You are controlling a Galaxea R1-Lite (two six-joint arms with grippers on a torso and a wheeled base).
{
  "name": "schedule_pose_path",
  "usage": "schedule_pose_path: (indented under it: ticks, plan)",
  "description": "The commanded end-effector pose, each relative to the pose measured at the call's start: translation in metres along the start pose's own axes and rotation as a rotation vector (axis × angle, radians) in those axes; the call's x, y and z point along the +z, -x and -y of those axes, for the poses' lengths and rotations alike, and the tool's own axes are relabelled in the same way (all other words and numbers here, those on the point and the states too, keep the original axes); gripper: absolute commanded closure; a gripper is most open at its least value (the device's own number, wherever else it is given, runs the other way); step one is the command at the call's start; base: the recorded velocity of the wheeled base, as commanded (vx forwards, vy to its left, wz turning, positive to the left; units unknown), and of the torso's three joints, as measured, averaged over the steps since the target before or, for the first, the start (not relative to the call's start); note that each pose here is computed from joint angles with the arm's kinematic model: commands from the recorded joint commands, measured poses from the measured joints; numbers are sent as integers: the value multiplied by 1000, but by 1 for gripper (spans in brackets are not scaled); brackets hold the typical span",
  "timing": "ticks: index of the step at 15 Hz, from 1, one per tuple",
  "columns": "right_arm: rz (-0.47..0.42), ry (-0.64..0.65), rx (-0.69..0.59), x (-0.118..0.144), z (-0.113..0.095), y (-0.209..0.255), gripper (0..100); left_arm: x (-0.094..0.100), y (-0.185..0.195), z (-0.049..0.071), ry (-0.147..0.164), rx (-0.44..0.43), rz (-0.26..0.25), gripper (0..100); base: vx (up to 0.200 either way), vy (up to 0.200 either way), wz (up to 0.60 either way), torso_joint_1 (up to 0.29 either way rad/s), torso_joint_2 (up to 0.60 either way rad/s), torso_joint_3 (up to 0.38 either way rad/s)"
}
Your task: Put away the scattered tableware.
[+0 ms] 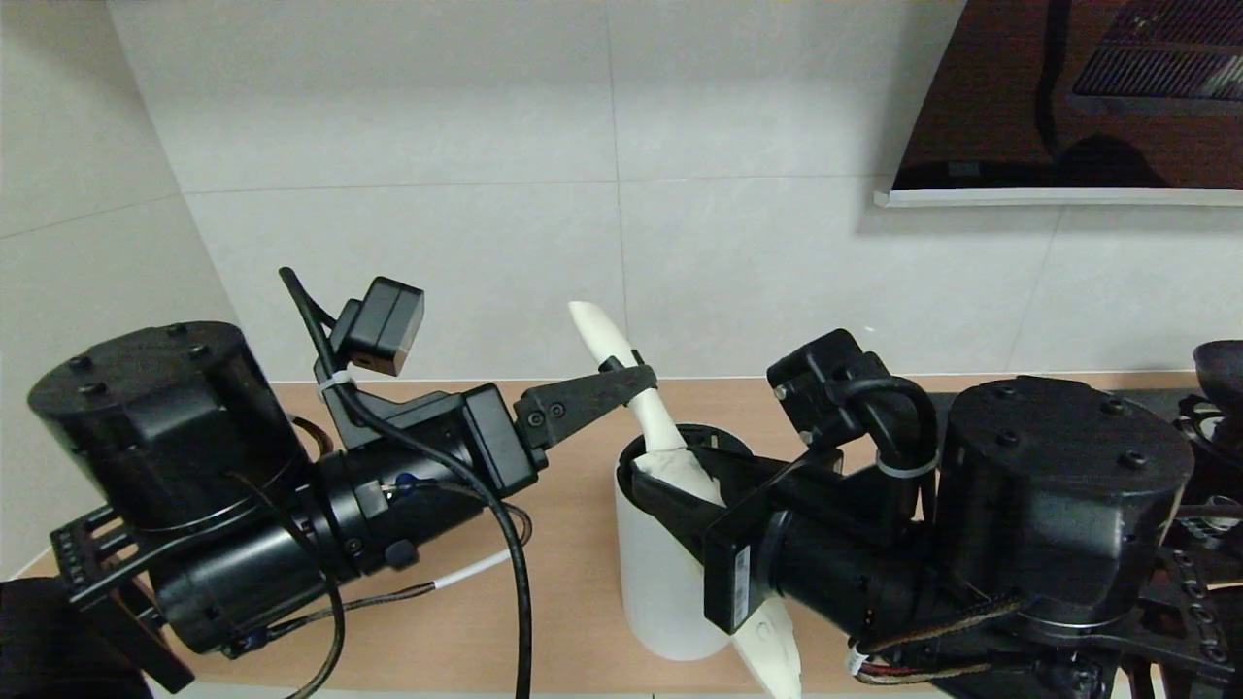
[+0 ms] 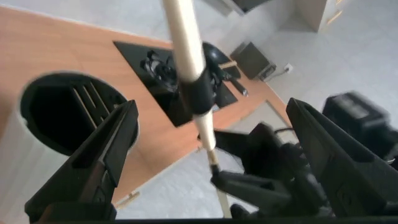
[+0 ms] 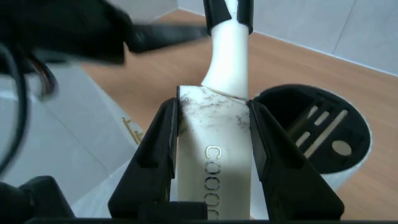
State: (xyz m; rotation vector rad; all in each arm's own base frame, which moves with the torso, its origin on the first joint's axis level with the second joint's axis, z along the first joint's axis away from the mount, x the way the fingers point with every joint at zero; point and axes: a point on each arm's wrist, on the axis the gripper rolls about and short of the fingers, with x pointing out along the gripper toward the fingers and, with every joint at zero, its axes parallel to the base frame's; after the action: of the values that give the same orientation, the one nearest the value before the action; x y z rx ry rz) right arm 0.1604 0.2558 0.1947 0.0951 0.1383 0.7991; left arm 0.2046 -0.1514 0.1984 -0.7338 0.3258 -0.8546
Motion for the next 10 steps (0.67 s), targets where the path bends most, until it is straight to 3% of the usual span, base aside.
schedule_pose_path:
  ticks: [1, 10]
  plan:
    - [-1, -1, 13, -2, -4, 0, 100, -3, -1, -2, 3, 7, -11, 0, 0, 0, 0, 0, 0, 0]
    - [-22, -2, 56, -9, -16, 2, 100, -3, -2, -3, 1, 6, -2, 0, 0, 0, 0, 0, 0, 0]
